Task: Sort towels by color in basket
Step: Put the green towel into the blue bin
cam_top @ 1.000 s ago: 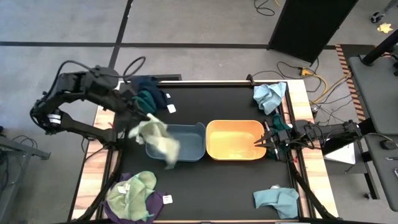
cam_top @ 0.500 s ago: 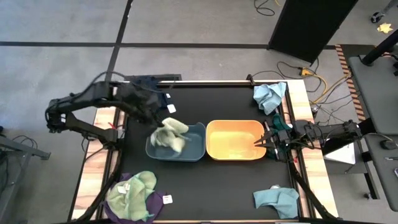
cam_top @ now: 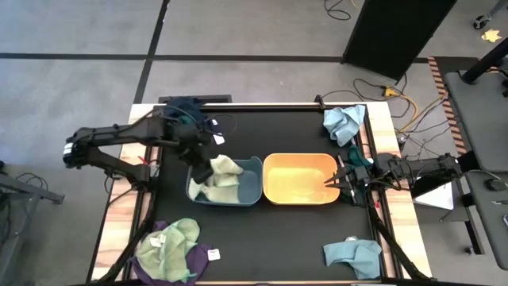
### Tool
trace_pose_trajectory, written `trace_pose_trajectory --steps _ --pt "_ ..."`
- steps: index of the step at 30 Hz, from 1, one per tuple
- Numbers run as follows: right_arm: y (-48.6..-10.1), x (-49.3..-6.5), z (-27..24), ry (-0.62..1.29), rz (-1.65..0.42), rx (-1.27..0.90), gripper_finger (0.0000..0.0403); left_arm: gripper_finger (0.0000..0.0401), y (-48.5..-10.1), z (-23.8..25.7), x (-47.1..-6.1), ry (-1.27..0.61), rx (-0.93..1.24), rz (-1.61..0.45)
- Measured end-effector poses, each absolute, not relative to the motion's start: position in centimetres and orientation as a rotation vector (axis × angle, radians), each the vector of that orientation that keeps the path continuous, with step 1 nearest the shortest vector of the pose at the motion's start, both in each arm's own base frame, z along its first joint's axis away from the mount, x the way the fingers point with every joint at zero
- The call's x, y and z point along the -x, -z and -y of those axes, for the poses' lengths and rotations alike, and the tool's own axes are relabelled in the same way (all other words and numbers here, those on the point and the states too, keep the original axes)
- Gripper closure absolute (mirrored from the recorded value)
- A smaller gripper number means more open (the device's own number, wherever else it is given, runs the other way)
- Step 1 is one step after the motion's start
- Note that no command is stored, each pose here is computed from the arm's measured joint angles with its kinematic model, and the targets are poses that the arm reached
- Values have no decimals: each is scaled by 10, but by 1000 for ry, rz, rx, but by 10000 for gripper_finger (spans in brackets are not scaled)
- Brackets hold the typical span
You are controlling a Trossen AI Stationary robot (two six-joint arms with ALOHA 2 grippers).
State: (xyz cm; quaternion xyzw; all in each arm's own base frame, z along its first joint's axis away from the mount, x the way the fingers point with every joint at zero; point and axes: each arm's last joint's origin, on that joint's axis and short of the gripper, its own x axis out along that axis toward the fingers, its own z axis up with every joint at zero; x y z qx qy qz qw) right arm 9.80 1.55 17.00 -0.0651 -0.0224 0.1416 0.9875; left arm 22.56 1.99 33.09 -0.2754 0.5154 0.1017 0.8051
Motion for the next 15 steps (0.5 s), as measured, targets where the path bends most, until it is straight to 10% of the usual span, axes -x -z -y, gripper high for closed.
trace_pose_trajectory --steps 15 --pt "-170 -98 -16 -284 46 131 364 401 -255 1 -269 -520 807 -1320"
